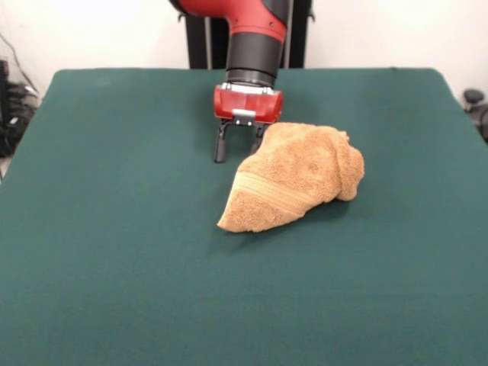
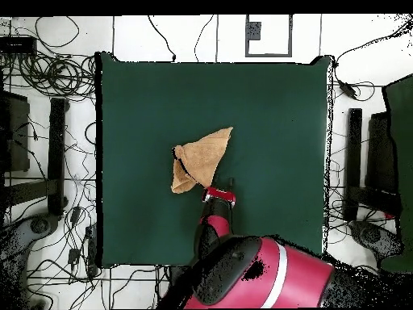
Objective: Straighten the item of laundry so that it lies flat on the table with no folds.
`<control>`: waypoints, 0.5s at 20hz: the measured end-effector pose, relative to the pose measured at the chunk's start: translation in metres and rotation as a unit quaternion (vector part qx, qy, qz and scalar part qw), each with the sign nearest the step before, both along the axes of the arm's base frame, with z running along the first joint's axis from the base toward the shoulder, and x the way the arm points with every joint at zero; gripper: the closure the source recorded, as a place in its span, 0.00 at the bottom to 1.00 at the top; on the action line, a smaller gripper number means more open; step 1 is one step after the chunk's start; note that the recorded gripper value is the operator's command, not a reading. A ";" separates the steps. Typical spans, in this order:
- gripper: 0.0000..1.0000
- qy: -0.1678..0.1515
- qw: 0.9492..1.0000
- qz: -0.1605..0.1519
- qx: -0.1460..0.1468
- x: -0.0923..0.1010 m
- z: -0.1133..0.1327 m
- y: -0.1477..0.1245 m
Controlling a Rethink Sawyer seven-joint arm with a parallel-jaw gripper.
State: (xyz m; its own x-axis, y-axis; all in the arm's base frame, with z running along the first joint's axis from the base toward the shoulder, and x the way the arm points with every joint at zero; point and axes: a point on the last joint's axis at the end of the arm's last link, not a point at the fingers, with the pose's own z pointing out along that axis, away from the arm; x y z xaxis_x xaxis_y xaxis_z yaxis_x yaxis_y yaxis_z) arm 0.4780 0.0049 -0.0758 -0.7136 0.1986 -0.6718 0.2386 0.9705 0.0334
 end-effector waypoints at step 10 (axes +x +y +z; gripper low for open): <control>0.00 -0.006 1.000 0.001 0.017 0.000 0.000 -0.003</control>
State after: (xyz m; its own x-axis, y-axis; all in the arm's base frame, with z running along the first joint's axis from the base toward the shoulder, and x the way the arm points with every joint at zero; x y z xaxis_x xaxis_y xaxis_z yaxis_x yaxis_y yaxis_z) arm 0.4777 0.0015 -0.0757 -0.7058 0.2210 -0.6731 0.2365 0.9691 0.0703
